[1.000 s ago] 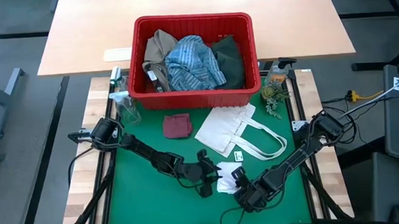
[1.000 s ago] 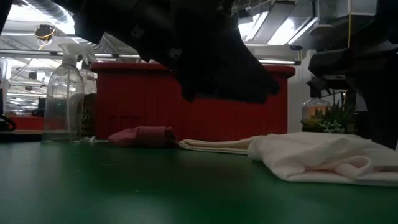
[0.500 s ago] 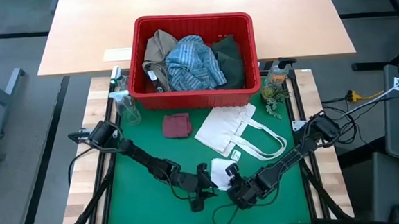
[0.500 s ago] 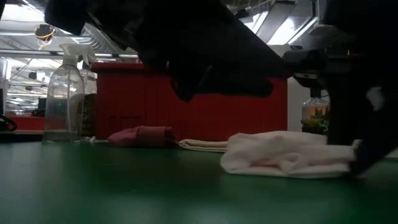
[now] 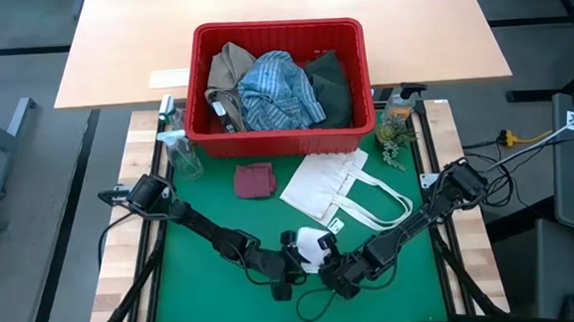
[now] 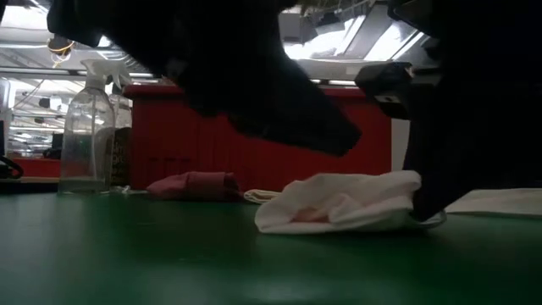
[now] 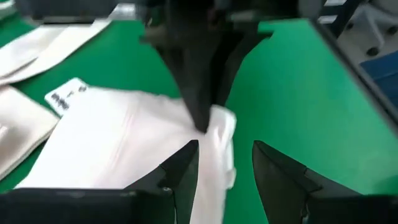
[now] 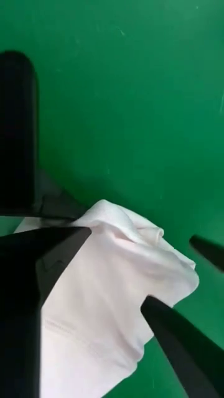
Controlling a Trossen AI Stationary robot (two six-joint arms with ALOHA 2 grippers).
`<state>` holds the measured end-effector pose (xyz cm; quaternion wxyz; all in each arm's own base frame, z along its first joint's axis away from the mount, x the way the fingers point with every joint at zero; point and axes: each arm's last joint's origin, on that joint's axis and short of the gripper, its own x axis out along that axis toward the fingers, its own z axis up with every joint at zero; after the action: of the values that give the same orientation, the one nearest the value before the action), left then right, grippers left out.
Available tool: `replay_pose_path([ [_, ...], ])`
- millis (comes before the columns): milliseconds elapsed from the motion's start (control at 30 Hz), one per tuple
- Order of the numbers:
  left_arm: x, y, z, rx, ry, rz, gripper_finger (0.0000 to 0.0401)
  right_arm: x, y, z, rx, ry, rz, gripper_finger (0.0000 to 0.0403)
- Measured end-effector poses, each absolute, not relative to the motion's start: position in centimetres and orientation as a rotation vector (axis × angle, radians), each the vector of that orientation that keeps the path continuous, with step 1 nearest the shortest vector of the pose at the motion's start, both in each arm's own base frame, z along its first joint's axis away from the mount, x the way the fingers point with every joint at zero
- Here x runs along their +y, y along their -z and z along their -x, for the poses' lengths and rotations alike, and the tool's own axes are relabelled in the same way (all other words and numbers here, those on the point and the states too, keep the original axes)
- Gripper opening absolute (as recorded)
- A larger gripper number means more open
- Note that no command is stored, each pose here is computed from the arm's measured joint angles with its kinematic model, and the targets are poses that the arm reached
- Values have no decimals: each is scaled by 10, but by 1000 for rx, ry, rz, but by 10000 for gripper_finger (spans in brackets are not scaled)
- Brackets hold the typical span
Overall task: Fold Laundry from Bin
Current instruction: Stack the folded white underwear on top of the pink underwear
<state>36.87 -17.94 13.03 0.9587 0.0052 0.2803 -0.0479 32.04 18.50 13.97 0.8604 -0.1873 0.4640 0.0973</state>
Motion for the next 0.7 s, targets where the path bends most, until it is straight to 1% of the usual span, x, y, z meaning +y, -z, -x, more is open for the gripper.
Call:
replay_pose_path([
  [200,-183,-126,-364,618,100,-37,144,185,-140,-321,969,-197,388,6],
  [433,-188,-126,-361,608,72,-58,144,187,-144,-326,904,-159,323,14],
  [700,-188,-126,-360,612,72,-59,144,187,-147,-329,867,-125,294,8],
])
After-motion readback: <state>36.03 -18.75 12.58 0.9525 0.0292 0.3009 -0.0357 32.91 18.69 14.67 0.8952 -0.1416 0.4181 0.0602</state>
